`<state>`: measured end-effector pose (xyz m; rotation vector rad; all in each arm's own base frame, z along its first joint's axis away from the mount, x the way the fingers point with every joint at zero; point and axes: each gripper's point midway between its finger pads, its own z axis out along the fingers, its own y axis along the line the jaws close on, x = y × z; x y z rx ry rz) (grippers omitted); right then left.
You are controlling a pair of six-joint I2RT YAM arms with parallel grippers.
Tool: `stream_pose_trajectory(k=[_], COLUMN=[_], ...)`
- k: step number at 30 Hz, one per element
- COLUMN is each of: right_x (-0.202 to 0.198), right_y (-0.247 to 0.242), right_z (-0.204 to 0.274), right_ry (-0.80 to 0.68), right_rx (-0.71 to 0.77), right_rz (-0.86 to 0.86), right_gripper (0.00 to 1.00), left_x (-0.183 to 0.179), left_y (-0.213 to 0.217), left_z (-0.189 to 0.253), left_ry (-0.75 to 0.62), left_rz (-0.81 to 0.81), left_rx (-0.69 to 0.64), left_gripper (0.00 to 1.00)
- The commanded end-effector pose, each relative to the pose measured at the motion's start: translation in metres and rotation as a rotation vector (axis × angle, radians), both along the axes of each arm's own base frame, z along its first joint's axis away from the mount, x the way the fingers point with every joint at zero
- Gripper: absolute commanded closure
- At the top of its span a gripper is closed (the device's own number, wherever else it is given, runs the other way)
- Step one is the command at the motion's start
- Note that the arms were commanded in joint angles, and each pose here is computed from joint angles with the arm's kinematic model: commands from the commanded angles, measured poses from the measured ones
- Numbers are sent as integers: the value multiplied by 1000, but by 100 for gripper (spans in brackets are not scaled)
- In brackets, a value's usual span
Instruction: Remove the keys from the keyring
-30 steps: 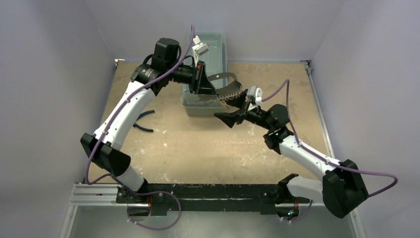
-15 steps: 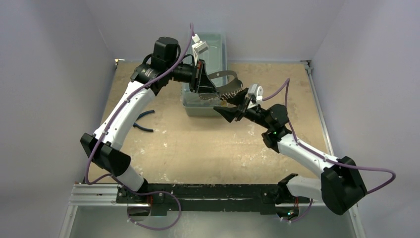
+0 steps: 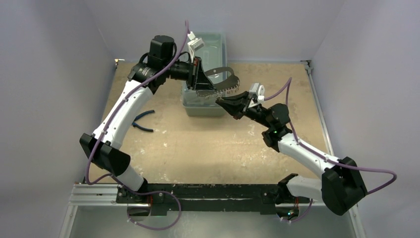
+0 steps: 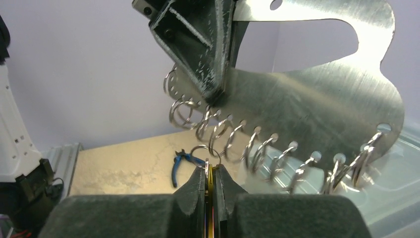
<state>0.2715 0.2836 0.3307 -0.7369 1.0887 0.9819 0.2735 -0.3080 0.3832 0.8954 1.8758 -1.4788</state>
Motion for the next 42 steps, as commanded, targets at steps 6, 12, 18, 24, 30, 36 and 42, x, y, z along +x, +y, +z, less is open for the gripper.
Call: stream_pose_trajectory(k=[6, 12, 18, 24, 30, 36, 42], right_x=[-6, -10, -19, 9, 60, 92, 92], right_y=[-5, -8, -13, -20, -15, -9, -11], right_z=[16, 10, 9, 9, 21, 9, -15], right_ry=[-10, 14, 34, 82, 104, 94, 130], right_rx=[10, -19, -36, -72, -185, -364, -456], right_rz=[-16, -18, -18, -60, -40, -3, 33], right_gripper=[100, 100, 100, 100, 100, 100, 100], left_x=[20, 17, 11, 28, 75, 110, 112], left_y=[14, 17, 20, 20, 30, 38, 41], left_z=[5, -13, -41, -40, -45, -69, -85], left_ry=[-33, -16, 25, -22, 0, 80, 68], left_rz=[84, 92, 110, 176, 271, 280, 270], left_rx=[-15, 7, 21, -21, -66, -75, -41], left_gripper=[100, 100, 100, 100, 100, 100, 100])
